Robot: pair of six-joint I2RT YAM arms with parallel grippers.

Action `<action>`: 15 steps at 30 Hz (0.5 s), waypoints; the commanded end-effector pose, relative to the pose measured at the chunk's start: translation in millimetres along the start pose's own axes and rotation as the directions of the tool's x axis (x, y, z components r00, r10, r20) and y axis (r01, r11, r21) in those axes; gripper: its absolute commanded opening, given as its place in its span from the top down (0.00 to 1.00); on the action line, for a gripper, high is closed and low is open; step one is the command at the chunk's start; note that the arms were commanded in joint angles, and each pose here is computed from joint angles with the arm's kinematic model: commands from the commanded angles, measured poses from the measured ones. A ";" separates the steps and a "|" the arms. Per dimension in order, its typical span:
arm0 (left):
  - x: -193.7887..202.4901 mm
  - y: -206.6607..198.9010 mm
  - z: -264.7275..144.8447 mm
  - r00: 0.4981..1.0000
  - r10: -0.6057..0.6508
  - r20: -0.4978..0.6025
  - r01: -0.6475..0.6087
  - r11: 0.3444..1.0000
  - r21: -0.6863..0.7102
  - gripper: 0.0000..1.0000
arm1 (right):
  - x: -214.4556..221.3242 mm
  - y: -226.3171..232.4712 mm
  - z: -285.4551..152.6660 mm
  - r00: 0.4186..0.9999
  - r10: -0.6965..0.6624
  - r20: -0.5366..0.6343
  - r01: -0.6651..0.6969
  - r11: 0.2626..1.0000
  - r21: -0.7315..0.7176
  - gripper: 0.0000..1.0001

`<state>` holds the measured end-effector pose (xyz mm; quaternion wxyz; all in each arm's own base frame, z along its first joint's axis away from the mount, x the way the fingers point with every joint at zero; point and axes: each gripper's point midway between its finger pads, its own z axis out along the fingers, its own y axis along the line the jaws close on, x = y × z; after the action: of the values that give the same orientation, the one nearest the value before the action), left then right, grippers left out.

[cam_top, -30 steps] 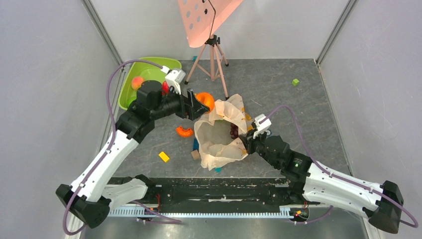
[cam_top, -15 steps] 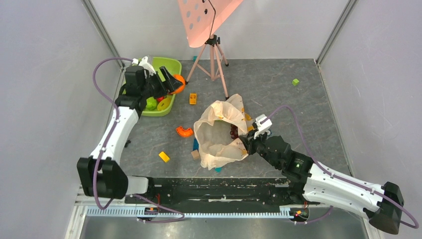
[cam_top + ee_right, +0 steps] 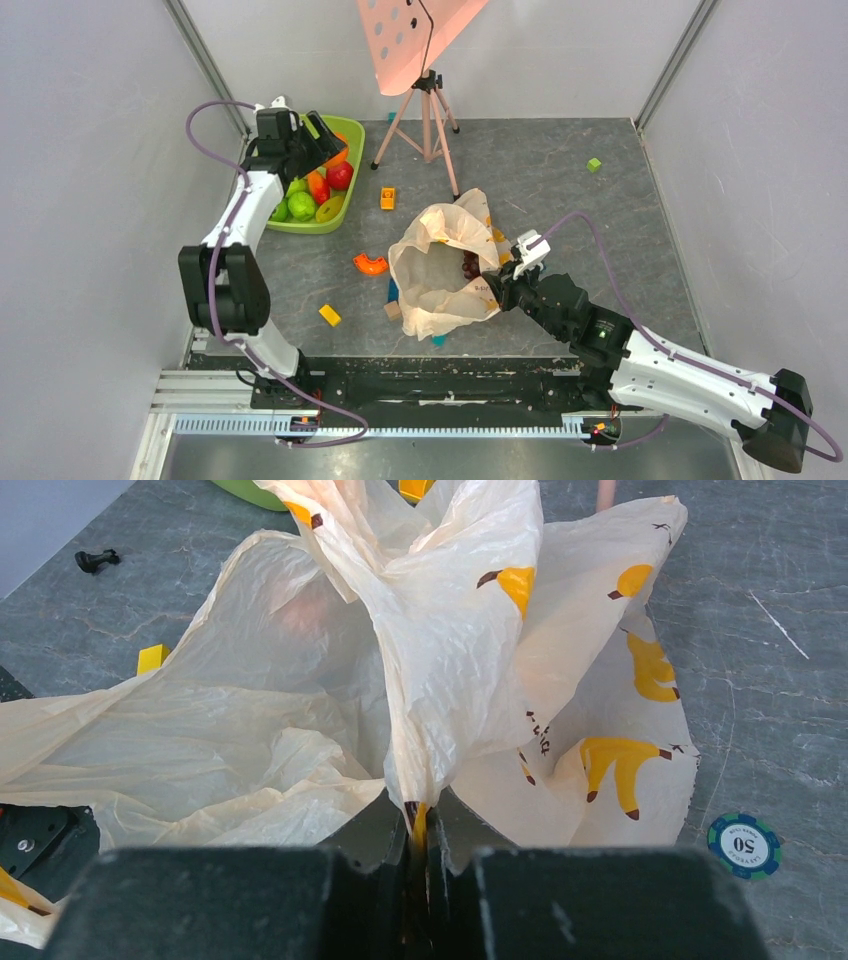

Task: Take the fake fruits out of the plastic bag
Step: Place the fake fruit in the bin.

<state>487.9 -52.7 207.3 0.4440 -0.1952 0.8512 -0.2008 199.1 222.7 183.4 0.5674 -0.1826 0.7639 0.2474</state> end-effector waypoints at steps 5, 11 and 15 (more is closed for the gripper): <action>-38.0 38.2 45.9 0.997 -0.022 0.069 0.031 0.992 -0.120 0.28 | 0.2 -6.1 -0.4 0.999 -0.041 -0.005 0.042 0.999 0.029 0.92; -54.1 71.6 75.1 0.996 -0.021 0.088 0.038 0.979 -0.198 0.28 | -1.2 -4.8 -0.4 0.998 -0.063 -0.025 0.063 0.998 0.025 0.92; -57.9 84.2 98.0 0.997 -0.012 0.076 0.029 0.974 -0.226 0.27 | -1.5 -5.1 -1.2 0.997 -0.074 -0.030 0.074 0.997 0.024 0.92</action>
<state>562.0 16.3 142.6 0.4223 -0.2669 0.8576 -0.1225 198.5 216.5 166.6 0.5524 -0.2065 0.7785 0.2147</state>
